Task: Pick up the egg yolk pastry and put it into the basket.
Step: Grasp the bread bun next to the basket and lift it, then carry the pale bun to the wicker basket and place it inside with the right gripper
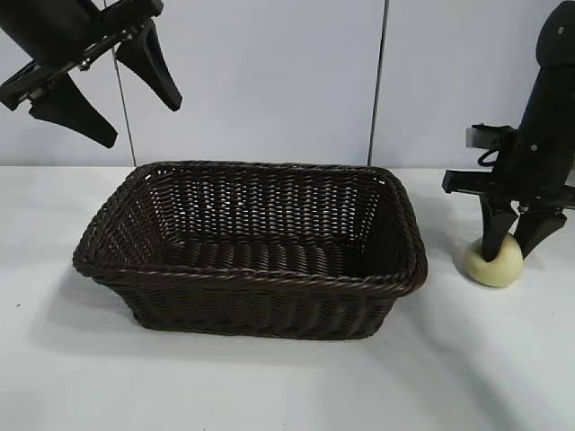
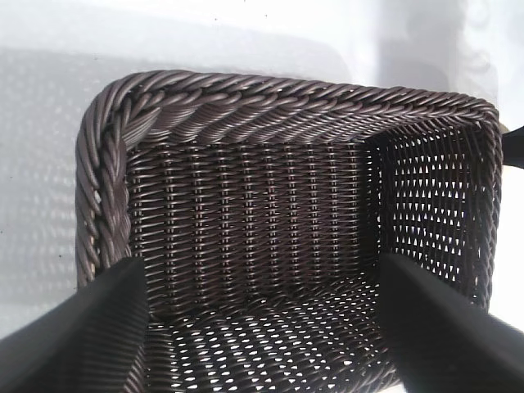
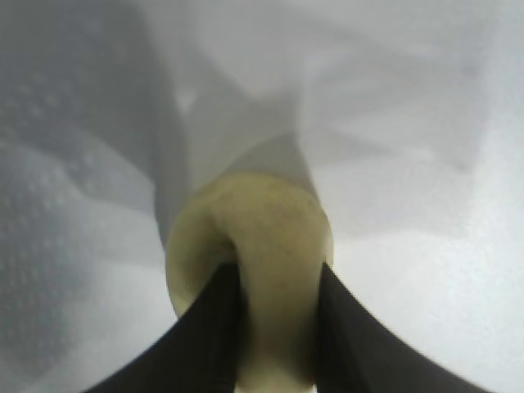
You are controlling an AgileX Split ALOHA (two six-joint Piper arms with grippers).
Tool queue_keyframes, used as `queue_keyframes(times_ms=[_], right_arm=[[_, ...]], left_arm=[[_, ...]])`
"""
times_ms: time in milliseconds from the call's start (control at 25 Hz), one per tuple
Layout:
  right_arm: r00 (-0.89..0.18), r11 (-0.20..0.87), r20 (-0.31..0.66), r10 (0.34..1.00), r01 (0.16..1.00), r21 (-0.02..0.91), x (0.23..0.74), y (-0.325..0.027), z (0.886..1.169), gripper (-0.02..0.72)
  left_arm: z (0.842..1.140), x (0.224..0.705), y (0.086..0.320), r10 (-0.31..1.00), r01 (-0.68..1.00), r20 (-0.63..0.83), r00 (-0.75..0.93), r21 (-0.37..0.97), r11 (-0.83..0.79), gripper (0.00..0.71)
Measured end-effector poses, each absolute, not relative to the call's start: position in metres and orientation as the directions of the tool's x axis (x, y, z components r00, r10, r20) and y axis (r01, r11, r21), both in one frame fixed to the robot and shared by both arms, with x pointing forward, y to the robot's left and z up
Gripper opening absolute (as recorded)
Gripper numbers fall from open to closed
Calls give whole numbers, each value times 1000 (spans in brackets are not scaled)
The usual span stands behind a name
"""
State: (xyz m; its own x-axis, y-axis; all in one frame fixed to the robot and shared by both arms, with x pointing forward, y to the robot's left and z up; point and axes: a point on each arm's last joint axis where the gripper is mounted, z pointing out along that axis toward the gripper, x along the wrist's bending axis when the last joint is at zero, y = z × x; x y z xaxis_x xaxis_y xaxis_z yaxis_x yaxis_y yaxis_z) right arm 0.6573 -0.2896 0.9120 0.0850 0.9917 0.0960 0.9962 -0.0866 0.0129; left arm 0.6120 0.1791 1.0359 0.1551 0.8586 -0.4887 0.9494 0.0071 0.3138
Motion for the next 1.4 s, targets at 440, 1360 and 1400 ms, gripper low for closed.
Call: queue_keyframes(times_ms=[440, 1360, 1400], right_arm=[[63, -81, 143, 988, 990, 119, 653, -286, 959, 155], [-174, 81, 283, 943, 947, 311, 614, -217, 1059, 149], [-198, 105, 284, 938, 944, 312, 611, -208, 1059, 149]], left_arm=[[1036, 612, 179, 859, 949, -489, 155, 314, 7, 561], [1036, 612, 179, 859, 949, -488, 157, 314, 5, 561], [1036, 612, 179, 859, 949, -488, 157, 314, 5, 561]])
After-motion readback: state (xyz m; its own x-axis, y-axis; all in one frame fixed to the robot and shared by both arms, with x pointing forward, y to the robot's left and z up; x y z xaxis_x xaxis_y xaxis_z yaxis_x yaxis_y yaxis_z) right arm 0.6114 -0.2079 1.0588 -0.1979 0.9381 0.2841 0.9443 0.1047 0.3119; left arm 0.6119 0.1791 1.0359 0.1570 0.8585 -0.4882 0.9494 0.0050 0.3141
